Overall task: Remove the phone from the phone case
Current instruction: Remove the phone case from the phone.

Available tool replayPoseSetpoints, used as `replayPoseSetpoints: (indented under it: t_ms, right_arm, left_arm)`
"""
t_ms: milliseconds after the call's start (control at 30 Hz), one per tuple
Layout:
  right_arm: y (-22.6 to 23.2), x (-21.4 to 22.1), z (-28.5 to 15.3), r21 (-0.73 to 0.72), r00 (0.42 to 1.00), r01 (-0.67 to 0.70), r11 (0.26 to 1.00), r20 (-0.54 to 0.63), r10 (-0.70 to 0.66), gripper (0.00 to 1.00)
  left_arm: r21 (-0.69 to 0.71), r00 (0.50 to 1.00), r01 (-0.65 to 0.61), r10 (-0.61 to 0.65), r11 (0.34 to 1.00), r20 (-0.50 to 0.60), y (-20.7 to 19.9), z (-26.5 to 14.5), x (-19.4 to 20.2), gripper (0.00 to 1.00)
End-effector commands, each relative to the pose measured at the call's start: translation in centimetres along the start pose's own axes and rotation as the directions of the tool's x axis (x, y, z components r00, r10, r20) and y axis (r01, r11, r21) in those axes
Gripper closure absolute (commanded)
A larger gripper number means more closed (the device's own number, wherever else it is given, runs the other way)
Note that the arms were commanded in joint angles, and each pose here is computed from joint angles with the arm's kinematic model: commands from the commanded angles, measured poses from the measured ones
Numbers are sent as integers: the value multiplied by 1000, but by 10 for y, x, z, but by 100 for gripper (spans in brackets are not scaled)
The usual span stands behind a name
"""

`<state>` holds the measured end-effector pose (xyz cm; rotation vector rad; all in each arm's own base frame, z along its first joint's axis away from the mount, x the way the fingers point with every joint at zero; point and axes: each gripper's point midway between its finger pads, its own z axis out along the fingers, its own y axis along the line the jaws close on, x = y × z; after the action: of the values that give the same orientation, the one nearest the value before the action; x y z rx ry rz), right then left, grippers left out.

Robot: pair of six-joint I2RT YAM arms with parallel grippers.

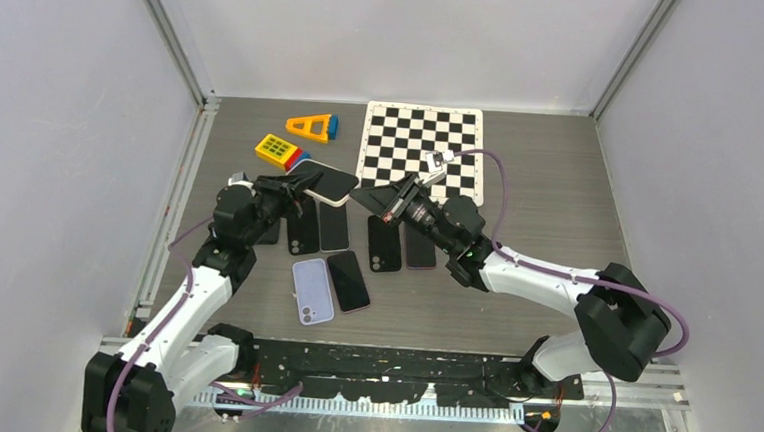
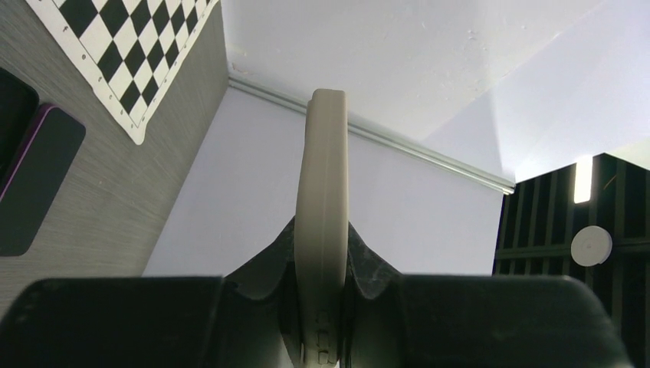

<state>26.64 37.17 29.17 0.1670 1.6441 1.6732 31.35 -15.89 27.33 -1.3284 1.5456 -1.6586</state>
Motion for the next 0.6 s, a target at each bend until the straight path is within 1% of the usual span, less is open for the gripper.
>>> replayPoseSetpoints:
  t_ms: [0, 200, 267, 367, 567]
  right_arm:
    - [-75, 9, 5, 235, 999, 36, 971, 9, -39, 98]
    - [-86, 13, 5, 273, 999, 35, 961, -5, -35, 99]
    - [-93, 8, 5, 317, 999, 28, 948, 16, -34, 99]
    - [-111, 9, 2, 409, 1000, 6, 913, 23, -17, 99]
    - [-129, 13, 1, 465, 999, -28, 885, 33, 14, 99]
  left_arm:
    - [270, 938, 4, 90, 963, -335, -92, -47, 84, 100]
    - [291, 930, 12, 97, 957, -354, -101, -43, 88, 100]
    - [300, 928, 10, 103, 954, -358, -101, -43, 88, 100]
    - [354, 924, -8, 142, 935, -356, -109, -45, 91, 100]
    - [416, 906, -21, 193, 909, -377, -127, -48, 100, 100]
